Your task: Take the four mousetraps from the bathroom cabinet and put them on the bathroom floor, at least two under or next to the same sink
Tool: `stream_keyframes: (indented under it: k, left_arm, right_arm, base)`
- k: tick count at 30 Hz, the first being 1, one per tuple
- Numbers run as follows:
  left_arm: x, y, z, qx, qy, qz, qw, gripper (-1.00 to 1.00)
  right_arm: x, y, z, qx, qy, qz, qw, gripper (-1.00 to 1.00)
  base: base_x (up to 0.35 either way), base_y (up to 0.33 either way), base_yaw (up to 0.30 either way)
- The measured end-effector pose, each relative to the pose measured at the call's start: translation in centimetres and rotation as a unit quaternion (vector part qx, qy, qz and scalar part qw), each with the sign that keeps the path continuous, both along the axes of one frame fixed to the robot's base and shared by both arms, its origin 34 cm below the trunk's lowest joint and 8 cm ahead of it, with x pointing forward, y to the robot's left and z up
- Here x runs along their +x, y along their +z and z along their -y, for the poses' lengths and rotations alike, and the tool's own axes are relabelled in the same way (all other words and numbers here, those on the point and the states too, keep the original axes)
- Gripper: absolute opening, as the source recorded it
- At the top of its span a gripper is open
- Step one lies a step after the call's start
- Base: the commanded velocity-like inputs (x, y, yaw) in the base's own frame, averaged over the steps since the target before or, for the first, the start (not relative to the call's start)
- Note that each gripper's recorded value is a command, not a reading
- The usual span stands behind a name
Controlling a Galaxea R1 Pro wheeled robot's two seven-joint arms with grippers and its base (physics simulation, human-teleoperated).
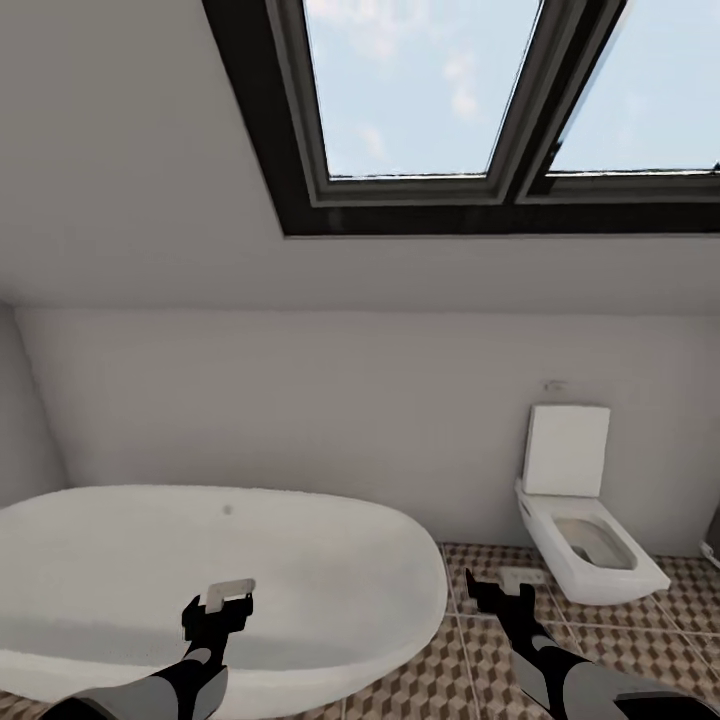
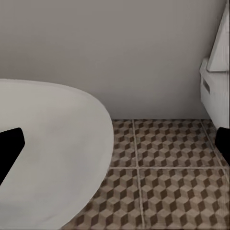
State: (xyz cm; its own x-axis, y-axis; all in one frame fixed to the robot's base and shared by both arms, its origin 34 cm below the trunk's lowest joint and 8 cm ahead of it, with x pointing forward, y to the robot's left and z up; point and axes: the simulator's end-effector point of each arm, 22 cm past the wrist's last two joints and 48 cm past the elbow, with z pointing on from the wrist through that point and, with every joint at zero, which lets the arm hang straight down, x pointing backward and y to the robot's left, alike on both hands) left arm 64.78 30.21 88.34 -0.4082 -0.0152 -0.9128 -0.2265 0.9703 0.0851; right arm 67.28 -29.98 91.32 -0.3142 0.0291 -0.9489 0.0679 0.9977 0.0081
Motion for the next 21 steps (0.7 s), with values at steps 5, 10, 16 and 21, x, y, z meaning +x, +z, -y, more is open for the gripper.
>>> stream_keyframes:
  k: [5, 10, 16, 21]
  left_arm:
    - [-0.01, 0.06, -0.01, 0.0, 0.0, 0.0, 1.0, 1.0]
    - [0.0, 0.14, -0.01, 0.0, 0.0, 0.001, 1.0, 1.0]
    - [0.01, 0.22, -0.01, 0.0, 0.0, 0.001, 1.0, 1.0]
    - [-0.07, 0.2, -0.06, 0.001, 0.0, 0.0, 1.0, 1.0]
  right_arm:
    - [0.02, 0.11, 0.0, 0.0, 0.0, 0.001, 1.0, 1.0]
    - [0.03, 0.21, 0.0, 0.0, 0.0, 0.002, 1.0, 1.0]
    - [0.05, 0.33, 0.0, 0.0, 0.0, 0.003, 1.0, 1.0]
    - [0.07, 0.42, 0.0, 0.0, 0.0, 0.004, 1.0, 1.0]
  base:
    - [0.0, 0.0, -0.26]
    - [0.0, 0.0, -0.261]
    - [0.0, 0.0, -0.261]
    - [0.0, 0.0, -0.261]
